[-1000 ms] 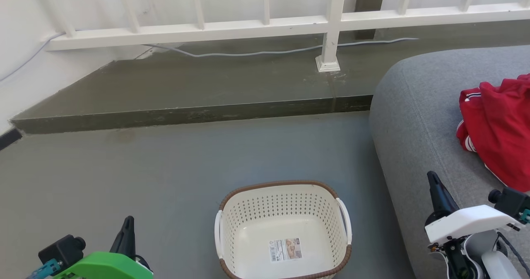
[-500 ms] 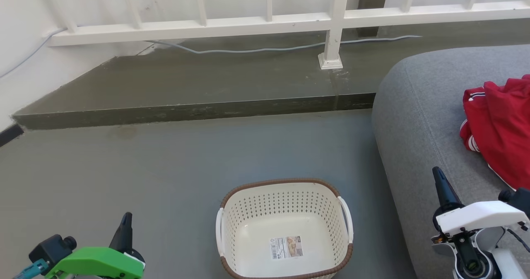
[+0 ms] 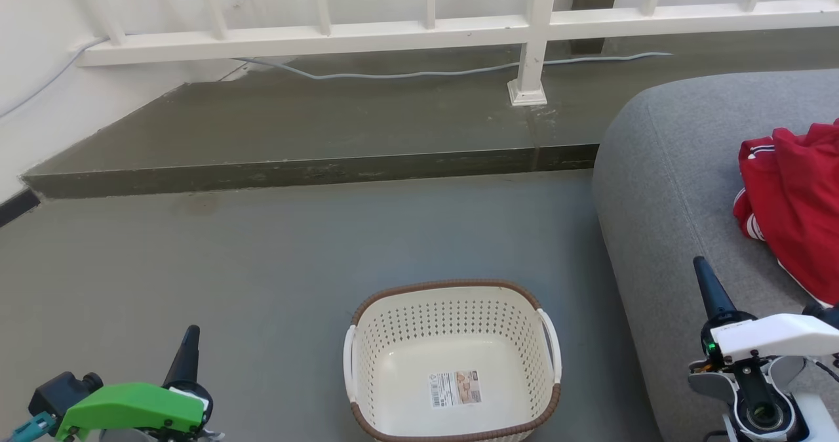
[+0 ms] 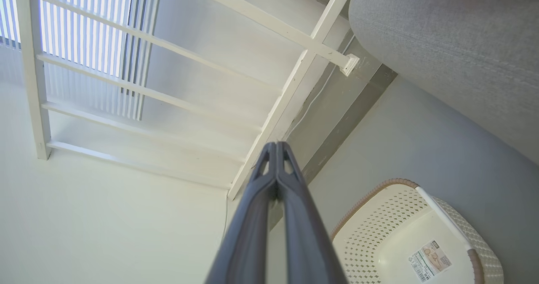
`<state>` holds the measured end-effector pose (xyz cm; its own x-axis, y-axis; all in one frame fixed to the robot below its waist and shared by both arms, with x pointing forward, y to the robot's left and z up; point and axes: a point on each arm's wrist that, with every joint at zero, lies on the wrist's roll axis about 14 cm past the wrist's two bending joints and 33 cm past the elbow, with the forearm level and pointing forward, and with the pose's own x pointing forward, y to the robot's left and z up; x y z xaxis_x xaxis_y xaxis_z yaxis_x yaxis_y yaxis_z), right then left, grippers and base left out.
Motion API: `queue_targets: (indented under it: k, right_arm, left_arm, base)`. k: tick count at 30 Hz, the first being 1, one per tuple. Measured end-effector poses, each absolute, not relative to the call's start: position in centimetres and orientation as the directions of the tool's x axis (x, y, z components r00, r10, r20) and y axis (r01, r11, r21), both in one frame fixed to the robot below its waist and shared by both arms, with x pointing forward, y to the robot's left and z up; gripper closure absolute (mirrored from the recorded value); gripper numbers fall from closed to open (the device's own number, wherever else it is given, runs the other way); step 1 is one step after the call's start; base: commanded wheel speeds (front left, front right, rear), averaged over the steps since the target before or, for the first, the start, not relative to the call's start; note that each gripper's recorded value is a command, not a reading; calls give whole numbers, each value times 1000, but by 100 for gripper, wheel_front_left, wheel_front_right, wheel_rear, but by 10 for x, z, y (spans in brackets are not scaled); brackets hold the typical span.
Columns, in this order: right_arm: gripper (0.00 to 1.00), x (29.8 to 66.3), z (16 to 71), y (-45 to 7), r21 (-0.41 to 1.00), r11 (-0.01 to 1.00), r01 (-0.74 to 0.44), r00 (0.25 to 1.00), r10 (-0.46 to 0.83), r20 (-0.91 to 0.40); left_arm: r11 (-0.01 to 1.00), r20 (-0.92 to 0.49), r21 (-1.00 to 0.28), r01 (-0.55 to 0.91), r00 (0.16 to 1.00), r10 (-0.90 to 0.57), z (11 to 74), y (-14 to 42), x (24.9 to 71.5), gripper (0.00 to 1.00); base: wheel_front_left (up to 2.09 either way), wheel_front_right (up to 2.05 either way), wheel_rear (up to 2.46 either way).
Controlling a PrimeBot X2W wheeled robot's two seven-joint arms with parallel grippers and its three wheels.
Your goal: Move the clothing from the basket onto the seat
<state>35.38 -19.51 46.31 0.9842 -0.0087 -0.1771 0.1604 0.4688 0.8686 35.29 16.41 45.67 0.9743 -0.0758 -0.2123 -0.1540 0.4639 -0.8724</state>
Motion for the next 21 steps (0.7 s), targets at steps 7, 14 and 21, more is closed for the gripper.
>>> queue_targets:
  k: [7, 14, 21]
  right_arm:
    - [100, 359, 467, -196, 913, 378, 150, 987, -5, -160]
    - [100, 361, 467, -199, 945, 290, 151, 988, -10, -155]
    - [100, 367, 472, -203, 971, 195, 135, 991, -16, -134]
  left_arm:
    - [382, -190, -912, -147, 979, -77, 462, 167, 358, 100]
    - [286, -171, -947, -146, 983, -65, 465, 173, 362, 100]
    - [196, -163, -969, -148, 985, -58, 464, 176, 363, 100]
  base:
    - [0, 0, 0]
    - [0, 0, 0]
    - [0, 0, 0]
